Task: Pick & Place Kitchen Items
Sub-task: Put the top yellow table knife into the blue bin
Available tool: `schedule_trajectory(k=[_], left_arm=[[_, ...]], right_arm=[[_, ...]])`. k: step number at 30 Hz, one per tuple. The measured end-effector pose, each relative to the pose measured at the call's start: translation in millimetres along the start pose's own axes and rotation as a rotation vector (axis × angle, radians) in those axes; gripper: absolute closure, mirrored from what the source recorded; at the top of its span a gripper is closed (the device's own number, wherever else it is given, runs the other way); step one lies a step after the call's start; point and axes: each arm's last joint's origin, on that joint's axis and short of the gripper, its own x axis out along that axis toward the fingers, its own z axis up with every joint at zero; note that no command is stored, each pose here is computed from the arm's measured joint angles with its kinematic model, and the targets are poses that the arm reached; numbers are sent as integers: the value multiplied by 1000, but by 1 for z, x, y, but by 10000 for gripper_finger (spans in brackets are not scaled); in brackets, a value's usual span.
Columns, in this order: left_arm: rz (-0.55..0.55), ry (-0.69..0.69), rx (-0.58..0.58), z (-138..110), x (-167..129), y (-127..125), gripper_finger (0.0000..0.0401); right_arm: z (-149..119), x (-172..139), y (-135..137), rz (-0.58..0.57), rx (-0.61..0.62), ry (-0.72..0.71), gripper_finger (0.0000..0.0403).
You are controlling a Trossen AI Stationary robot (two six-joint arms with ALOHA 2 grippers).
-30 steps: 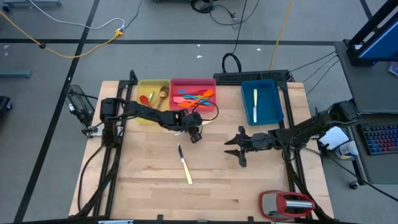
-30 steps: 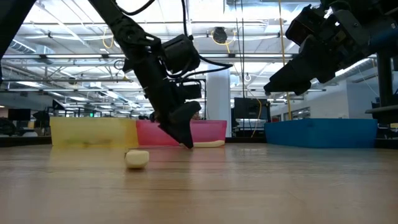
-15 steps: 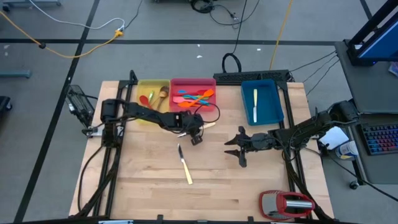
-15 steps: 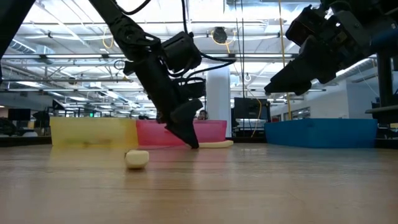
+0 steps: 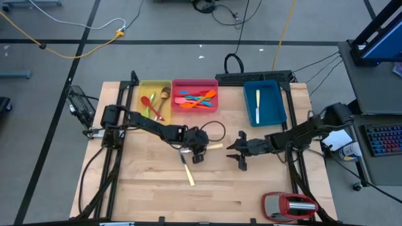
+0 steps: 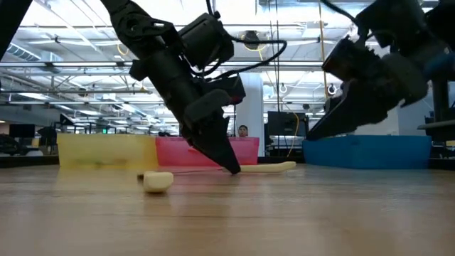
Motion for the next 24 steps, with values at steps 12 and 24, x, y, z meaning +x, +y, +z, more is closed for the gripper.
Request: schedule_trajectory(k=[12,24], left_arm=[[-27,-61,35,2,-1,-17,356],[-29,-94,57,6,-2,-20,353]], right_arm=[[-14,32,-5,-8,-46,-71,237],[-19,39,-16,-48,-18,-56,234]])
